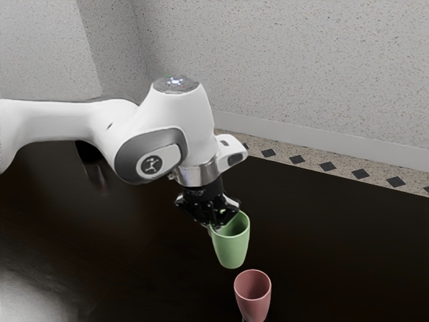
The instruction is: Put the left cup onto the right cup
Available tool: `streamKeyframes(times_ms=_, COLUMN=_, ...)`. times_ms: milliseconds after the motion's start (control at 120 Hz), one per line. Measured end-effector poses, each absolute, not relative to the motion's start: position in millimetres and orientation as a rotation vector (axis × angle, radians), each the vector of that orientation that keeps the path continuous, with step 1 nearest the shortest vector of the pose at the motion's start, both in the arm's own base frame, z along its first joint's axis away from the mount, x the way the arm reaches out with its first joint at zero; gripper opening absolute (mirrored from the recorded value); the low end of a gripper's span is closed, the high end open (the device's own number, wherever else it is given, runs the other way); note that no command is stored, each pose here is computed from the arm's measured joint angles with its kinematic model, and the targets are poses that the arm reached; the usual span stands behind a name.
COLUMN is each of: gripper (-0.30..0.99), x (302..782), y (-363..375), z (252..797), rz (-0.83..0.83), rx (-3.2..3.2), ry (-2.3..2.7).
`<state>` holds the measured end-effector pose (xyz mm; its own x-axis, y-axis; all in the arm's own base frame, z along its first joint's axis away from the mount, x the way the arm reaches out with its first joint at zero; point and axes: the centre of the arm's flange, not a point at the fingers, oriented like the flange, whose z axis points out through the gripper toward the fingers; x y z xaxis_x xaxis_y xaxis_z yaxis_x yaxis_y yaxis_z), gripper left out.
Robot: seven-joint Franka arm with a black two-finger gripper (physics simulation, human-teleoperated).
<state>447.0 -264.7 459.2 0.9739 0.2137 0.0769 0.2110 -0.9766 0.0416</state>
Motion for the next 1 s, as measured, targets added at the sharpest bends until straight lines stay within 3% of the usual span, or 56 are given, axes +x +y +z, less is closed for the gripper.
streamKeyframes(times_ms=1000, gripper=-0.06, x=440, y=-302, z=399, rz=0.041, rx=2.99, ry=0.745)
